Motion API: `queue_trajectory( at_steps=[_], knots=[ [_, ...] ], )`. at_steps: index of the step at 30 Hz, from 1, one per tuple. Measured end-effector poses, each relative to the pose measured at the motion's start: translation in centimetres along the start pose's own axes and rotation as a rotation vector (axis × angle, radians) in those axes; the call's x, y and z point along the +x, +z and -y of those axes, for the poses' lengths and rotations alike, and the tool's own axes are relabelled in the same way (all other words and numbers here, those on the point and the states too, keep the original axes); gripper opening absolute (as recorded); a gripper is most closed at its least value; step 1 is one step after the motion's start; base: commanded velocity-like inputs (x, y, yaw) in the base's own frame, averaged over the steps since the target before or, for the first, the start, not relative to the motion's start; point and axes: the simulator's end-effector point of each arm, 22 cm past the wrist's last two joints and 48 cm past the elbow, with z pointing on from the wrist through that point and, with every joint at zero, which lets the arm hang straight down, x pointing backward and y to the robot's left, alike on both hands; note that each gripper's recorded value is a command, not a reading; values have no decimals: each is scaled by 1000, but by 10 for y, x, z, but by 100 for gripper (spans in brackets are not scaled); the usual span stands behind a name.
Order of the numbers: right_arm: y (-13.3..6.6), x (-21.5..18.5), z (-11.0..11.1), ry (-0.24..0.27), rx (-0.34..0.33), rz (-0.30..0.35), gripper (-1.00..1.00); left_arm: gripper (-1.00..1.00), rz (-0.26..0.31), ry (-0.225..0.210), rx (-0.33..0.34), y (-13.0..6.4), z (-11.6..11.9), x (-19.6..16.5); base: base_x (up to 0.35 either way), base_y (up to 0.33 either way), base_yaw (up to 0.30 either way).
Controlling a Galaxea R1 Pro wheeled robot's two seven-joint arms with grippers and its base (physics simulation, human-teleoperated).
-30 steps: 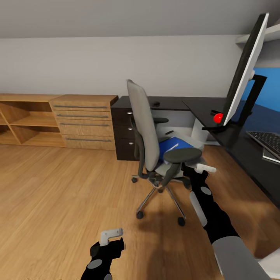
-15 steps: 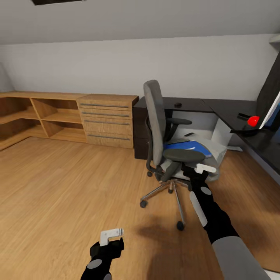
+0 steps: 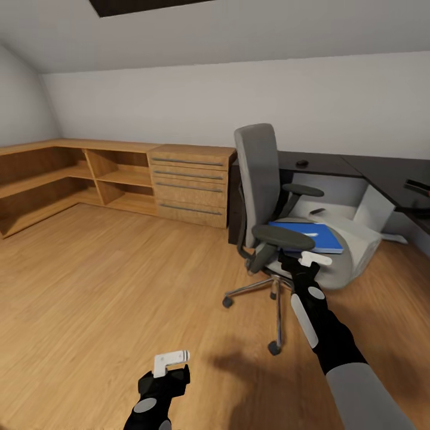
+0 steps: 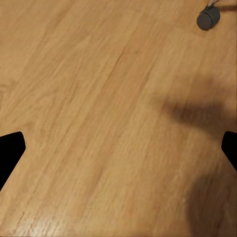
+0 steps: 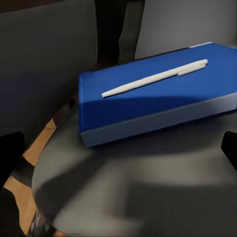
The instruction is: In the bedroom, organize the workspace by keeping the computer under the desk, ensuring the monitor is on the desk, placing the keyboard on the desk next to the monitor, placing the mouse on the desk next to the keyboard, moving the folder from the swivel chair onto the desk next to the mouse, stacking the notebook on top of the folder with the pen on top of the notebook, and positioning the swivel chair next to the desk.
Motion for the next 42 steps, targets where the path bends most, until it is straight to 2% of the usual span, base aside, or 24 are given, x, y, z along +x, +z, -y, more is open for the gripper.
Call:
queue_trajectory(
  at_steps=[15,42],
  knots=[
    [0,0,1,-1,1,0,100,100,2,-1,1,0,0,-1,0,0,-19],
    [-2,-9,1,-1,1,15,100,100,15,-1,2,-3,0,-5,0,0,-240]
  ],
)
